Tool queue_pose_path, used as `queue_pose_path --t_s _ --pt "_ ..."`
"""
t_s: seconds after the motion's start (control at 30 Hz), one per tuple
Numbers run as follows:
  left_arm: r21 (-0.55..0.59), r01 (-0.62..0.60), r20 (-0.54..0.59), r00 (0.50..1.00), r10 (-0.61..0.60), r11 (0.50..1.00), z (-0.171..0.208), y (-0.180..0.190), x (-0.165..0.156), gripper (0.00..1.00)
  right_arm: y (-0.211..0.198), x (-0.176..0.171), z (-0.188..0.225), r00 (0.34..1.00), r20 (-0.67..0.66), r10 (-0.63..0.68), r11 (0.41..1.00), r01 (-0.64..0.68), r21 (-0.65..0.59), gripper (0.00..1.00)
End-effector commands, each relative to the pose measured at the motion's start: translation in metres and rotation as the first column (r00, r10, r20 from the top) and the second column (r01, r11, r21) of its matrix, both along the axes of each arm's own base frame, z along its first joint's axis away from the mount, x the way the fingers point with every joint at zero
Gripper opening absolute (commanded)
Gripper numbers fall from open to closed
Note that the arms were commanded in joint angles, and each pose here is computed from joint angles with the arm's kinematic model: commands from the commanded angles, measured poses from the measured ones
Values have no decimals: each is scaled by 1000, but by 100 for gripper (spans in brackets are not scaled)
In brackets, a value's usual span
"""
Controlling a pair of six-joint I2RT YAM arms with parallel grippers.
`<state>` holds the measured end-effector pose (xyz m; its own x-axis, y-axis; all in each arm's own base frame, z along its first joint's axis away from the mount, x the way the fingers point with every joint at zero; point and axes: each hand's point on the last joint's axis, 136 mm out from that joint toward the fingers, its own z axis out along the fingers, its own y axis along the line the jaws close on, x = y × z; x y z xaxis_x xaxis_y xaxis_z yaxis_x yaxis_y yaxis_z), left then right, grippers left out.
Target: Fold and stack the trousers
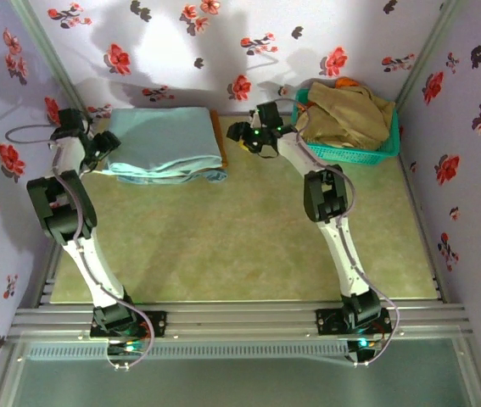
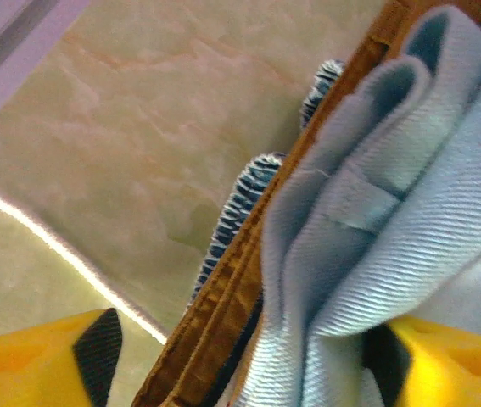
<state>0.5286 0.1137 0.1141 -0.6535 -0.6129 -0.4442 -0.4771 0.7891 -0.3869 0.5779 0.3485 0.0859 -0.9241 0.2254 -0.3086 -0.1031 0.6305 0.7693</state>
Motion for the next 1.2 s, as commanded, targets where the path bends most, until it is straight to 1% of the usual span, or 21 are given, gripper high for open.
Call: queue_pose_path --t_s 0.0,0.03,0.17,0.2,0.27,0.33,0.37,0.4,0.43,0.47,0.5,0.57,0.63,0.67,0.7,0.77,0.87,0.93,1.0,1.1,1.17 --pt "63 -70 60 996 66 996 38 19 2 85 11 -15 68 991 118 60 997 -65 44 66" --pt "85 -98 56 994 94 992 49 24 -4 89 11 -18 69 991 117 65 997 -70 38 66" --pt "124 -196 57 980 190 973 89 32 -34 90 10 -32 70 993 95 75 997 -77 24 66" --pt "114 -208 71 977 200 972 99 28 -41 87 9 -36 72 993 94 72 997 -74 22 66" --pt "113 -190 108 978 178 975 119 10 -53 79 1 -42 78 994 99 50 999 -51 11 66" --pt "101 -153 141 980 139 983 131 -22 -65 66 -12 -47 86 994 106 13 1000 -12 -10 66" --pt "93 -117 167 981 100 989 137 -43 -70 56 -18 -51 88 994 105 -1 1000 2 -17 66" --pt "86 -94 180 981 77 992 137 -60 -74 46 -23 -54 89 995 100 -14 1000 17 -23 66" --pt "76 -49 205 978 32 996 137 -86 -77 34 -29 -58 87 996 90 -28 999 30 -26 66" --pt "73 -9 218 976 -7 997 135 -106 -80 27 -34 -61 86 996 83 -35 999 37 -25 66" --pt "61 13 215 976 -26 998 127 -125 -84 16 -38 -65 83 997 69 -40 999 42 -24 66" --pt "2 78 212 974 -77 997 104 -164 -85 0 -45 -77 79 998 51 -40 999 41 -22 66" --pt "-39 134 213 969 -123 990 80 -199 -80 0 -54 -88 77 998 48 -42 999 44 -26 66" --pt "-30 155 217 965 -144 988 70 -213 -74 0 -59 -95 77 998 49 -45 998 47 -29 67" --pt "3 138 200 970 -136 990 63 -219 -70 0 -64 -99 76 998 49 -51 998 53 -35 67" --pt "71 171 201 962 -182 983 60 -240 -50 0 -74 -111 71 997 42 -71 996 73 -49 67" --pt "66 147 178 972 -156 987 37 -250 -19 0 -86 -128 60 996 31 -84 995 86 -55 67" --pt "65 111 102 988 -117 992 4 -245 -10 0 -99 -136 57 994 22 -106 993 107 -51 67" --pt "24 49 53 997 -51 998 -28 -233 -7 0 -112 -141 56 990 21 -141 989 141 -37 67" --pt "-52 -85 36 996 87 995 -61 -196 -6 0 -129 -145 54 983 13 -182 983 182 -21 67" --pt "-99 -153 29 987 157 983 -74 -170 -5 0 -136 -146 54 980 13 -197 980 197 -22 67"
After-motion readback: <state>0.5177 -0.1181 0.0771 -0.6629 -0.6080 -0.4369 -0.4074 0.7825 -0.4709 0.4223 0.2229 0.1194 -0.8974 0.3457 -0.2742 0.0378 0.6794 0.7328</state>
